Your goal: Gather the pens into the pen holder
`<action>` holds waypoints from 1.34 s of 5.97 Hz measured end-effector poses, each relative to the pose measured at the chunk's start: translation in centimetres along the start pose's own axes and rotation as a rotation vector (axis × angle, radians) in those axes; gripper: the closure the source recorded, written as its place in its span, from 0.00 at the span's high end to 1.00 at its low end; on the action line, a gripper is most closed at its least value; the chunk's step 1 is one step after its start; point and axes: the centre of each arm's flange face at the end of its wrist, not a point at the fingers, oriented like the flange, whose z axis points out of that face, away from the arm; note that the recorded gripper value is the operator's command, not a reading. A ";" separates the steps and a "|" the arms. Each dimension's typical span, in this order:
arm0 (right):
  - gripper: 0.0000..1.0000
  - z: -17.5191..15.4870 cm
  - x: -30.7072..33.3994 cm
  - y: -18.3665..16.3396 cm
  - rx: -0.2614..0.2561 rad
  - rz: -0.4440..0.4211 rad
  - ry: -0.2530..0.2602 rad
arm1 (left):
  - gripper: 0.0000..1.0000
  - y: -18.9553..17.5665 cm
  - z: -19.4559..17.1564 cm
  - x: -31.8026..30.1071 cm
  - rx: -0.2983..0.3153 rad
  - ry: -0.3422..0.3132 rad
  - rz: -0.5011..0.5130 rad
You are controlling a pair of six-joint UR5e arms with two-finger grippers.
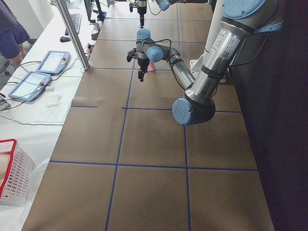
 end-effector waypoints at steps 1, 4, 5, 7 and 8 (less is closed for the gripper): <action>1.00 -0.7 6.9 1.3 -0.023 -0.067 -0.009 | 1.00 -0.5 -1.2 -5.5 -0.017 0.008 0.032; 1.00 -2.9 26.6 8.8 -0.051 -0.202 -0.057 | 1.00 0.6 -5.2 -25.0 -0.023 0.009 0.082; 1.00 -2.9 32.3 12.3 -0.055 -0.201 -0.072 | 1.00 1.3 -5.9 -31.4 -0.025 0.011 0.086; 1.00 -2.4 41.2 18.0 -0.063 -0.068 -0.071 | 1.00 5.8 -6.9 -42.3 -0.027 0.006 -0.007; 1.00 -2.1 43.0 19.0 -0.068 -0.009 -0.070 | 1.00 9.0 -6.5 -45.6 -0.036 0.006 -0.041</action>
